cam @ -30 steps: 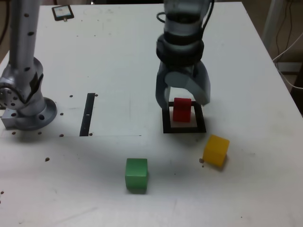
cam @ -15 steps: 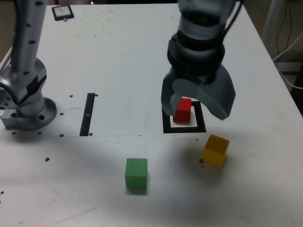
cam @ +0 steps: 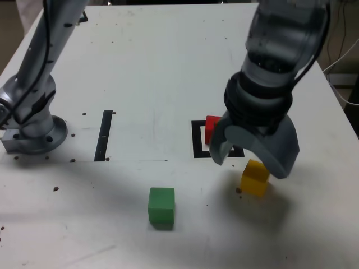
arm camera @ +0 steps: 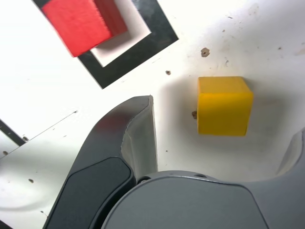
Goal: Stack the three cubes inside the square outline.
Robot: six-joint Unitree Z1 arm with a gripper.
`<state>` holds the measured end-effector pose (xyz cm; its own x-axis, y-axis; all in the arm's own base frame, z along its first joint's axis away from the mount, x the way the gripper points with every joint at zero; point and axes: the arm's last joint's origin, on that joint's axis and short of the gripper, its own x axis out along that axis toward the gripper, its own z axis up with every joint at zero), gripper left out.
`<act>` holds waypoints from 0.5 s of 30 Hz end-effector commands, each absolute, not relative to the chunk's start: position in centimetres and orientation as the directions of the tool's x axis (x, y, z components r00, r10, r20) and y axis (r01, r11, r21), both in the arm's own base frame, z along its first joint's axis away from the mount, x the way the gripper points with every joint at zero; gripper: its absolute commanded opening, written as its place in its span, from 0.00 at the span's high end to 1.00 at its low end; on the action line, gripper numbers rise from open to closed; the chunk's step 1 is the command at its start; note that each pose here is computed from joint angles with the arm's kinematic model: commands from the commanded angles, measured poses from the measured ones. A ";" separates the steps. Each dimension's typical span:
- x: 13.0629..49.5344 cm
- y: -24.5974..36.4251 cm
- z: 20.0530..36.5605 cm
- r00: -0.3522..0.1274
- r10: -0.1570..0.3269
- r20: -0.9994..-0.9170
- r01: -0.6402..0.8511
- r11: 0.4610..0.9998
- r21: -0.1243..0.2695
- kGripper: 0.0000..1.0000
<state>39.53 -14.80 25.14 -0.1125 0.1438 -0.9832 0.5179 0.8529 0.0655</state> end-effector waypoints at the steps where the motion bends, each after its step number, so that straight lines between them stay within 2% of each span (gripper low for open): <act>1: 39.9 -14.9 24.7 -0.114 0.137 -0.984 0.519 0.853 0.058 0.00; 4: 40.1 -14.9 24.0 -0.113 0.132 -0.985 0.520 0.852 0.054 0.01; 10: 40.5 -14.0 22.6 -0.137 0.139 -0.981 0.513 0.857 0.049 0.03; 15: 41.0 -14.1 21.9 -0.135 0.128 -0.983 0.517 0.855 0.040 0.07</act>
